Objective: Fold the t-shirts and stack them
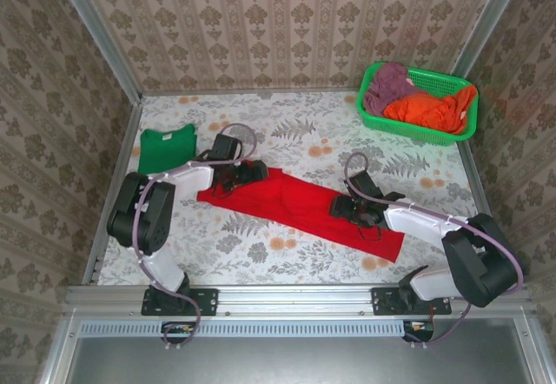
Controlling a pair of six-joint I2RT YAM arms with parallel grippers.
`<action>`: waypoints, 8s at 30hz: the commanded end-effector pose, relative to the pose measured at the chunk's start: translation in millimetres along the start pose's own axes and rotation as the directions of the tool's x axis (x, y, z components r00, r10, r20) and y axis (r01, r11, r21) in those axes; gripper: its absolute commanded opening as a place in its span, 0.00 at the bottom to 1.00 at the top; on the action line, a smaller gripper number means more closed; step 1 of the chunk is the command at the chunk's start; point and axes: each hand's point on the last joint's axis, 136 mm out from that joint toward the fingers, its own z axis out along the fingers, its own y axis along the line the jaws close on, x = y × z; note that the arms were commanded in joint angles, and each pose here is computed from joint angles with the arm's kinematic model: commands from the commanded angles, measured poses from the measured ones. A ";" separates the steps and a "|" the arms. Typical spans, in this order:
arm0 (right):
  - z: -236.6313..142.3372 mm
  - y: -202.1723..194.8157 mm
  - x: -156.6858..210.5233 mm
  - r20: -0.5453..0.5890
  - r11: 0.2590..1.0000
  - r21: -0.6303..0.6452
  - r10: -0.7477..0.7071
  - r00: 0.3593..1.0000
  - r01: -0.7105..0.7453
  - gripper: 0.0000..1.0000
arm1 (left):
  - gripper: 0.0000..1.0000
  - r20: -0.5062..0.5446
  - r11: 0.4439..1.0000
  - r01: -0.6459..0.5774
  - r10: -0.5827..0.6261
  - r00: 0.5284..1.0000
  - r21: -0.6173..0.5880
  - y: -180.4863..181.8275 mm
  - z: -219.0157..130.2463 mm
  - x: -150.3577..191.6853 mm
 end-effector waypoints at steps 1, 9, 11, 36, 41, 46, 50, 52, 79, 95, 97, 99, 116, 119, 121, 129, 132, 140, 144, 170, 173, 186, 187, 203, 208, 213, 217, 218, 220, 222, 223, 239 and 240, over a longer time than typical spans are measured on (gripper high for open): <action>12.3 -17.3 31.7 -0.137 0.998 0.050 0.035 0.990 -0.028 0.71 | 0.95 -0.083 0.997 -0.016 0.010 0.997 -0.071 24.7 29.4 0.1; 18.4 19.4 45.6 -0.211 0.997 -0.051 -0.059 0.976 0.049 0.71 | 0.97 -0.099 0.988 -0.101 0.089 0.991 -0.119 15.9 70.7 -79.5; 19.7 34.3 54.9 -0.232 0.993 -0.076 -0.102 0.967 0.087 0.71 | 0.98 -0.116 0.979 -0.140 0.124 0.986 -0.145 15.7 80.1 -92.2; -22.9 206.8 27.9 0.084 0.822 -0.359 -0.444 0.892 0.442 0.71 | 1.00 0.018 0.965 -0.231 0.230 0.973 0.121 -90.2 85.7 -186.0; -39.9 188.9 -28.4 0.219 0.857 -0.360 -0.306 0.926 0.368 0.71 | 1.00 0.176 0.948 -0.294 0.270 0.946 0.125 -123.2 8.4 -221.2; -35.8 176.0 -92.6 0.274 0.901 -0.337 -0.185 0.944 0.274 0.70 | 1.00 0.294 0.938 -0.343 0.314 0.903 0.052 -131.2 -71.3 -231.4; -23.8 185.4 -136.0 0.303 0.911 -0.339 -0.130 0.944 0.235 0.69 | 1.00 0.354 0.948 -0.317 0.305 0.884 -0.025 -108.9 -109.8 -205.4; -9.8 197.2 -151.6 0.281 0.905 -0.366 -0.114 0.953 0.216 0.65 | 1.00 0.384 0.959 -0.282 0.276 0.881 -0.042 -92.4 -127.6 -179.6; 151.4 149.6 -192.5 -0.035 0.998 -0.041 -0.043 0.998 0.042 0.57 | 1.00 0.178 0.986 -0.167 0.169 0.969 -0.024 -10.5 -101.7 59.1; 2.1 198.6 -208.2 0.293 0.807 -0.286 -0.440 0.849 0.517 0.81 | 1.00 0.264 0.958 -0.286 0.269 0.926 0.028 -1.3 -143.3 19.9; -19.0 189.3 -192.6 0.338 0.768 -0.268 -0.491 0.803 0.582 0.84 | 1.00 0.295 0.938 -0.347 0.332 0.896 -0.004 -5.4 -163.6 11.2; -37.7 180.6 -172.9 0.371 0.720 -0.255 -0.544 0.753 0.646 0.92 | 0.99 0.326 0.900 -0.435 0.424 0.845 -0.042 -11.3 -184.6 4.5; -104.5 170.1 30.4 0.384 0.456 -0.109 -0.800 0.461 0.883 1.00 | 1.00 0.388 0.242 -0.968 0.888 0.246 0.061 -41.6 -244.5 100.6; -84.7 164.8 77.5 0.328 0.290 -0.097 -0.894 0.306 0.952 0.99 | 1.00 0.420 0.244 -0.963 0.867 0.269 0.112 -34.2 -235.0 112.3; -71.9 162.9 108.7 0.294 0.150 -0.109 -0.939 0.177 0.983 0.99 | 1.00 0.440 0.248 -0.957 0.850 0.291 0.153 -30.8 -227.0 119.3; -28.1 157.0 152.2 0.212 -0.075 -0.176 -0.976 -0.037 0.981 0.88 | 1.00 0.396 0.250 -0.945 0.861 0.317 0.213 -13.7 -207.4 140.2; -15.9 153.7 157.2 0.179 -0.091 -0.197 -0.982 -0.055 0.976 0.82 | 1.00 0.378 0.264 -0.942 0.866 0.327 0.209 -9.7 -204.6 141.3; 8.2 142.3 165.8 0.088 -0.061 -0.261 -0.995 -0.039 0.963 0.55 | 1.00 0.371 0.287 -0.933 0.860 0.350 0.216 -8.1 -202.3 141.6; 14.6 129.3 165.3 0.024 -0.047 -0.270 -0.999 -0.042 0.962 0.40 | 1.00 0.367 0.297 -0.931 0.859 0.358 0.214 -6.9 -200.6 141.1; -56.6 176.9 62.0 0.189 -0.081 -0.288 -0.982 -0.027 0.954 0.00 | 1.00 0.407 0.296 -0.938 0.846 0.346 0.180 -5.6 -186.6 131.9; -48.3 182.4 27.3 0.191 -0.078 -0.242 -0.981 -0.031 0.967 0.00 | 1.00 0.403 0.295 -0.939 0.849 0.341 0.174 -4.9 -185.7 129.6; -11.3 212.9 -84.2 0.220 -0.038 -0.128 -0.975 -0.009 0.991 0.00 | 1.00 0.394 0.317 -0.933 0.846 0.360 0.174 -2.3 -181.9 128.1; -6.5 213.4 -89.7 0.220 -0.030 -0.125 -0.975 -0.002 0.992 0.00 | 1.00 0.397 0.315 -0.934 0.845 0.358 0.171 -2.8 -182.3 127.3; 44.5 201.3 -121.7 0.154 0.026 -0.121 -0.987 0.044 0.992 0.00 | 1.00 0.399 0.324 -0.930 0.840 0.368 0.175 -3.5 -181.9 126.0; 52.2 204.7 -131.4 0.160 0.046 -0.108 -0.985 0.063 0.993 0.00 | 1.00 0.405 0.325 -0.929 0.836 0.370 0.177 -4.3 -181.7 124.9; 56.3 212.0 -140.5 0.170 0.055 -0.098 -0.983 0.072 0.994 0.00 | 1.00 0.404 0.327 -0.928 0.835 0.372 0.179 -4.3 -181.2 124.8; 63.5 213.2 -146.2 0.165 0.066 -0.091 -0.983 0.080 0.994 0.00 | 1.00 0.403 0.329 -0.927 0.835 0.375 0.181 -3.9 -180.8 125.9; 66.1 213.1 -146.8 0.162 0.068 -0.091 -0.983 0.083 0.993 0.00 | 1.00 0.403 0.330 -0.926 0.834 0.376 0.183 -3.8 -180.5 126.4; 71.0 211.5 -148.3 0.152 0.076 -0.088 -0.984 0.088 0.993 0.00 | 1.00 0.404 0.329 -0.927 0.834 0.375 0.182 -3.9 -180.7 126.3; 75.9 208.9 -149.7 0.140 0.085 -0.082 -0.985 0.096 0.993 0.00 | 1.00 0.403 0.329 -0.927 0.835 0.375 0.181 -3.7 -180.6 126.3; 77.3 208.0 -152.5 0.136 0.094 -0.070 -0.985 0.103 0.993 0.00 | 1.00 0.403 0.329 -0.927 0.835 0.375 0.180 -3.7 -180.7 126.2; 81.6 201.0 -171.6 0.130 0.166 0.004 -0.978 0.164 0.986 0.32 | 1.00 0.403 0.332 -0.926 0.834 0.377 0.179 -2.5 -178.8 126.8; 76.1 205.5 -173.0 0.156 0.178 0.005 -0.972 0.175 0.984 0.46 | 1.00 0.404 0.332 -0.927 0.834 0.376 0.177 -2.6 -179.0 126.5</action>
